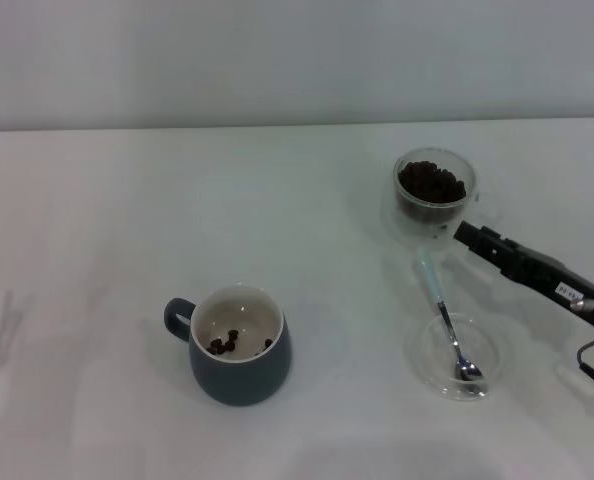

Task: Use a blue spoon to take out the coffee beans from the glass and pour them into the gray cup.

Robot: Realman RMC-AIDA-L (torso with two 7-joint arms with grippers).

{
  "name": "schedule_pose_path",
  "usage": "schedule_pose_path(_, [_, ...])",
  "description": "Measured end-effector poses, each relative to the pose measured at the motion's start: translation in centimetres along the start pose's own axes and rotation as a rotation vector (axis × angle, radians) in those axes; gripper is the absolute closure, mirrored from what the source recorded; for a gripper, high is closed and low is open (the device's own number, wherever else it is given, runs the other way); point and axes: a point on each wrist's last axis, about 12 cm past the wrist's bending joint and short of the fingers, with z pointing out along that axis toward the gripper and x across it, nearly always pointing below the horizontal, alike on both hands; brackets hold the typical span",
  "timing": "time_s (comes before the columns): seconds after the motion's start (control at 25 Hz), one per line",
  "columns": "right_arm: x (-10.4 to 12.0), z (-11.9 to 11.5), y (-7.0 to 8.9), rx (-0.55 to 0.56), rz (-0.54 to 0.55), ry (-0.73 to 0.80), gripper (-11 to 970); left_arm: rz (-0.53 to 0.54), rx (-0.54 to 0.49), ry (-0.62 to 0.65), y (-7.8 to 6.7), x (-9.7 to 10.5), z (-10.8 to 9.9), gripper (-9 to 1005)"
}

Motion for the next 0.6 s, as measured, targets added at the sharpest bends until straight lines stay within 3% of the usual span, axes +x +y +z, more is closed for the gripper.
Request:
schedule_pose_path(0.28, [-2.2, -0.5, -0.5, 0.039, -0.108, -0.173, 288, -0.002, 0.000, 0.004, -0.1, 0.1, -0.2, 134])
schedule_pose_path(0.36, [-2.7, -1.1, -0.6, 0.075, -0.202, -0.268, 219, -0.002, 0.000, 0.004, -0.1, 0.1, -0.2, 134])
schedule_pose_path(0.52, [-3.2, -1.7, -0.8, 0.185, -0.503, -0.358, 80, 0.001, 0.000, 0.005, 0.0, 0.1, -0.2, 134])
schedule_pose_path(0.6, [-3.2, -1.7, -1.0, 0.222, -0.593, -0.345, 82, 0.009, 0.010, 0.007, -0.1, 0.1, -0.2, 135])
